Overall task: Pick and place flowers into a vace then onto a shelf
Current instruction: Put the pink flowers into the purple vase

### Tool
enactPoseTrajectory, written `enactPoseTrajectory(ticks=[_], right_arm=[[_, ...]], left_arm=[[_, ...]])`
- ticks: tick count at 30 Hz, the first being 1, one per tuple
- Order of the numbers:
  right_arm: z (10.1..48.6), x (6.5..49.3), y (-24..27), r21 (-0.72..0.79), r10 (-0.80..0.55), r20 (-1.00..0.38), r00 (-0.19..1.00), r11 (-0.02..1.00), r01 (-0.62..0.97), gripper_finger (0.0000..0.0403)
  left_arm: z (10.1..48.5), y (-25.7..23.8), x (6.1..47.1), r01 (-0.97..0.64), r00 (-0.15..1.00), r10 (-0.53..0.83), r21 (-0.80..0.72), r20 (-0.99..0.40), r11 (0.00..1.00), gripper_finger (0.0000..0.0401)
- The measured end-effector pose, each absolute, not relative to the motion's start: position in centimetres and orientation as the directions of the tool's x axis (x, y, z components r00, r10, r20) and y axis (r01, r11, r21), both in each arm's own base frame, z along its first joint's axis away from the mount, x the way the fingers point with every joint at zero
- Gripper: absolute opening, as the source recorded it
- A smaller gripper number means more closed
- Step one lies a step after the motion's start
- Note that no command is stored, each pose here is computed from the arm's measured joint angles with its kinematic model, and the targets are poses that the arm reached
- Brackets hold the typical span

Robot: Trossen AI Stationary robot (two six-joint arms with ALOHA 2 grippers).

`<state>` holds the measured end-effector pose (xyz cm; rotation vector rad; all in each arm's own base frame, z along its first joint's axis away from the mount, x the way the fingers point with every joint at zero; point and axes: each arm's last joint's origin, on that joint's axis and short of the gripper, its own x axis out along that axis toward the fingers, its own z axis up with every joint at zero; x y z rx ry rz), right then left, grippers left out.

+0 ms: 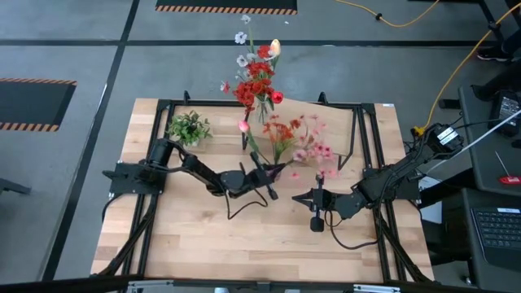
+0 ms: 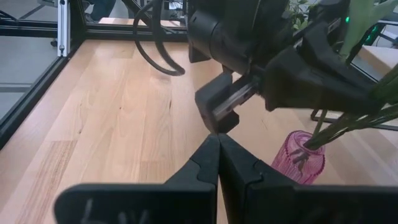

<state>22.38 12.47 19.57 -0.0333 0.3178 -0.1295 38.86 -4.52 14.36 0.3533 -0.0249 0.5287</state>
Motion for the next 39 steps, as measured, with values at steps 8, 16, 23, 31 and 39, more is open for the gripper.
enactPoseTrajectory(ticks=[8, 16, 23, 31, 39], right_arm=[[19.6, 22.4, 12.5, -0.053, -0.132, -0.309, 0.942, 0.991, 0.122, 0.0009], [19.6, 22.4, 12.5, -0.053, -0.132, -0.309, 0.942, 0.991, 0.122, 0.0009], [19.6, 22.4, 12.5, -0.053, -0.132, -0.309, 0.942, 0.991, 0.122, 0.0009], [19.6, 22.4, 12.5, -0.053, -0.132, -0.309, 0.942, 0.991, 0.122, 0.0009], [19.6, 22.4, 12.5, -0.052, -0.132, -0.309, 0.942, 0.991, 0.122, 0.0009]], left_arm=[[14.3, -4.5, 38.6, -0.509, 0.861, 0.495, 0.24, 0.121, 0.827, 0.0004], [13.8, -4.3, 37.8, -0.513, 0.858, 0.499, 0.185, 0.12, 0.838, 0.0004], [13.7, -4.3, 37.8, -0.516, 0.856, 0.504, 0.134, 0.116, 0.846, 0.0004], [13.7, -4.2, 37.8, -0.553, 0.833, 0.542, 0.13, 0.109, 0.823, 0.0004], [13.5, -4.2, 37.8, -0.547, 0.837, 0.539, 0.145, 0.091, 0.825, 0.0003]])
